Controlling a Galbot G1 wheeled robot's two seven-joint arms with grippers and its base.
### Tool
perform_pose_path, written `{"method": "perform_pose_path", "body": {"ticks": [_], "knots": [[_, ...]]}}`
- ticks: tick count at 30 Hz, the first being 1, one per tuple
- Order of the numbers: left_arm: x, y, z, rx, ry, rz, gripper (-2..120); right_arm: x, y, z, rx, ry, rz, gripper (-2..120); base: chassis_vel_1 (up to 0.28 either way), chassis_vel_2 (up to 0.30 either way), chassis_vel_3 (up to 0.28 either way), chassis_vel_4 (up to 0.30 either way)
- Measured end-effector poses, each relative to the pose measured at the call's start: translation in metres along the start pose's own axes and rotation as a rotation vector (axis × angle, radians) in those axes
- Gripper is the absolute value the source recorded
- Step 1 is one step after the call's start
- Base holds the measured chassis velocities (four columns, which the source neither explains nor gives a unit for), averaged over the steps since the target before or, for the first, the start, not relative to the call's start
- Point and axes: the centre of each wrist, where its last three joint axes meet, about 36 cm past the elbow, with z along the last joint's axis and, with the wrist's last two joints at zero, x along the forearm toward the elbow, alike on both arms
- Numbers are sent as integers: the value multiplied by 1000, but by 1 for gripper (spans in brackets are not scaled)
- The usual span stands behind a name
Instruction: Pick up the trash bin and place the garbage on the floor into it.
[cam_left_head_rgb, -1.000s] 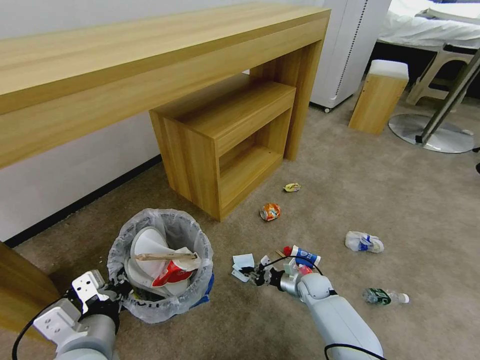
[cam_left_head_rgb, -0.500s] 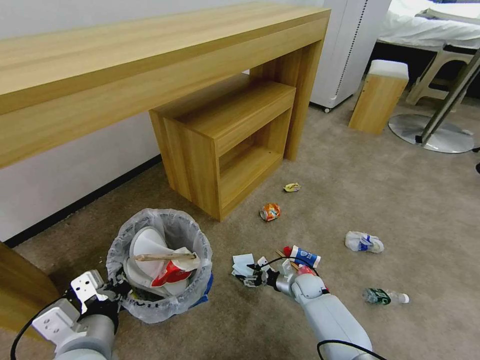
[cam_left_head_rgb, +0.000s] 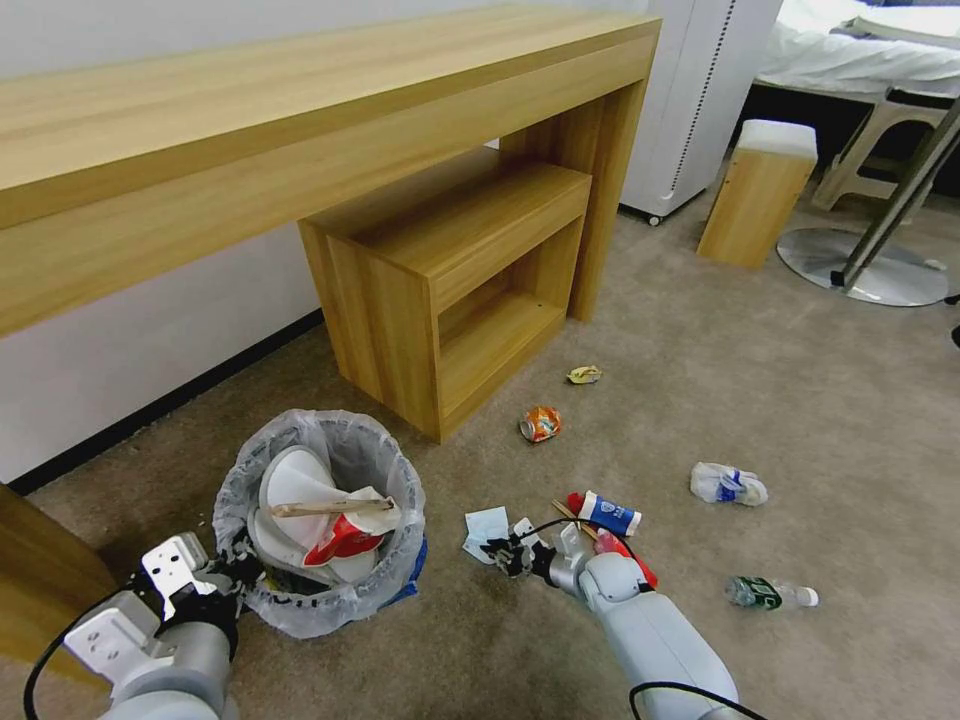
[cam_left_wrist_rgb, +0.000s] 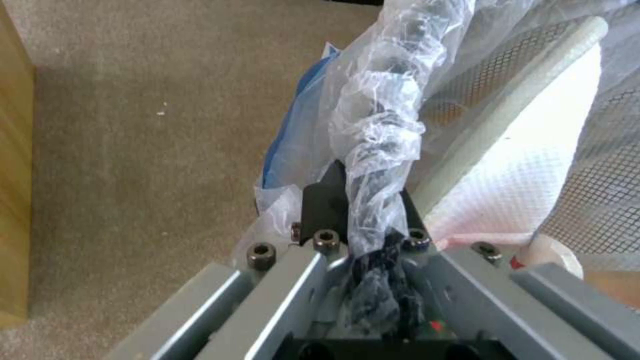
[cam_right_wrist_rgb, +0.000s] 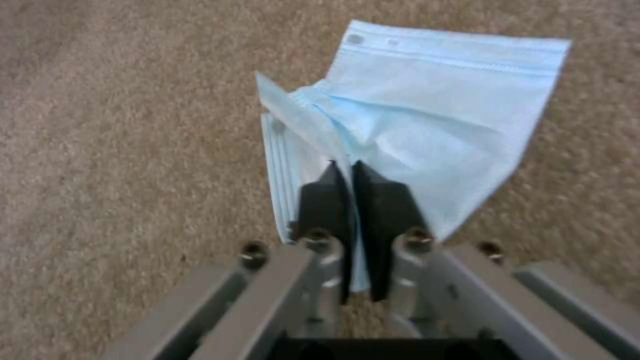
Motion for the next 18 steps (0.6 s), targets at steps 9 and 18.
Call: {"method": "perform_pose_path", "body": {"ticks": [9,18], "knots": [[0,-1,1,1,7,3,1,30,13,0,21,-97,92,0,0,0,0,0],[2,-2,7,3,30,10,1,102,26,-77,154,-664,-233,0,0,0,0,0]]}}
